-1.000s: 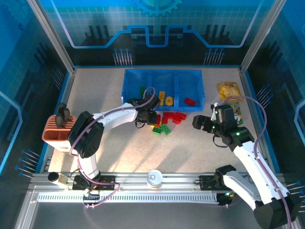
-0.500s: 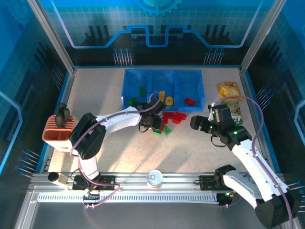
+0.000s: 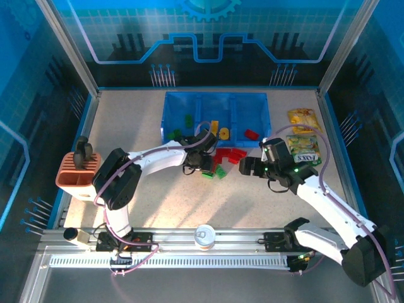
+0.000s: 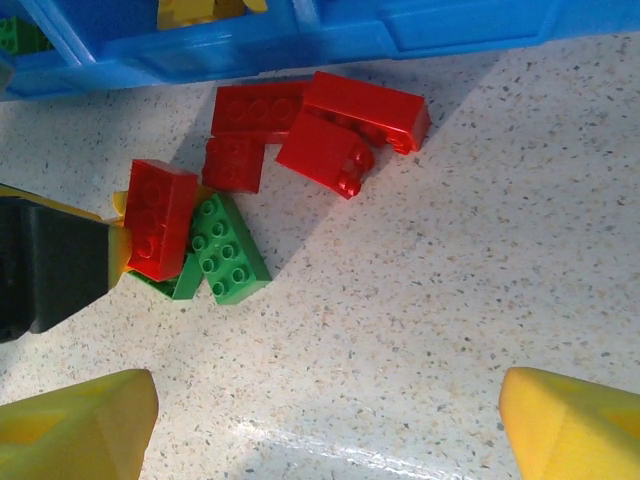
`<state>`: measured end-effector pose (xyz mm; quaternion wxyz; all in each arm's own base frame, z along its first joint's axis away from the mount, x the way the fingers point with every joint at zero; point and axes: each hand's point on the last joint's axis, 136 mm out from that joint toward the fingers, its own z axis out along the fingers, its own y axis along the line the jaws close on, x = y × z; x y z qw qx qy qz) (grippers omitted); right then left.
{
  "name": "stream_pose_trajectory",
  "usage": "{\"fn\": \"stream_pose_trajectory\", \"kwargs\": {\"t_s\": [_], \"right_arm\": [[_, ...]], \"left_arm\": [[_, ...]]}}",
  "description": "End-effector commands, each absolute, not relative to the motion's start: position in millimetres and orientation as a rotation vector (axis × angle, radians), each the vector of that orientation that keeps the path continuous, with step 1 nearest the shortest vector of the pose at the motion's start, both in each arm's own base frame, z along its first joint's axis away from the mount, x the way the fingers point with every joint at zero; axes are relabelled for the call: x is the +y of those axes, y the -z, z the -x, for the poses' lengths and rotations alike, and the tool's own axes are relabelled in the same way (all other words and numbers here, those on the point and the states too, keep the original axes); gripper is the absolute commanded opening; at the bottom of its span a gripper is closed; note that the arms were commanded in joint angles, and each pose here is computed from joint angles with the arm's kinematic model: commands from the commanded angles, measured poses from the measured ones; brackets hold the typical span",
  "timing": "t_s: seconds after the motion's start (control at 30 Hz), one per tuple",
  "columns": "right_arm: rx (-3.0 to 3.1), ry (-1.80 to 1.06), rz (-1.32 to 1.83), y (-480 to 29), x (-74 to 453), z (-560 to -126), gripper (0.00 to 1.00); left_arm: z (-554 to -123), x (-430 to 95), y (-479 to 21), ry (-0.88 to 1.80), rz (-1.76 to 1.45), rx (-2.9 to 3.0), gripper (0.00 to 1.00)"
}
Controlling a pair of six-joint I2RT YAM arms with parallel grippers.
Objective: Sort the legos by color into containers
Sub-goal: Place the legos on the lego, then pick up the lego.
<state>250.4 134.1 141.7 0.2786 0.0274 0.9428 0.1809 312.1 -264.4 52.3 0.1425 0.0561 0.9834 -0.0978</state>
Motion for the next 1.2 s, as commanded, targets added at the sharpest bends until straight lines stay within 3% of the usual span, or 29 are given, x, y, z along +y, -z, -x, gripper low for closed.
{"fn": "stream_pose_trajectory", "kwargs": {"t_s": [0.0,0.93,1.17], "right_arm": [[2.511,-0.496,-0.082,-143.3,139.5,-253.3,0.90],[2.520,-0.474,-0.059,-143.7,147.2,-251.8,0.89],[2.519,-0.461,-0.055,-145.8,147.7,-251.1,0.89]], "left_arm": [[-307.1,-252.4,-48.8,0.326,-0.074,2.862,0.44],[-310.0,-243.7,-60.7,0.538,0.013,2.801,0.42],[-311.4,-239.8,-61.2,0.560,0.036,2.793,0.35]]}}
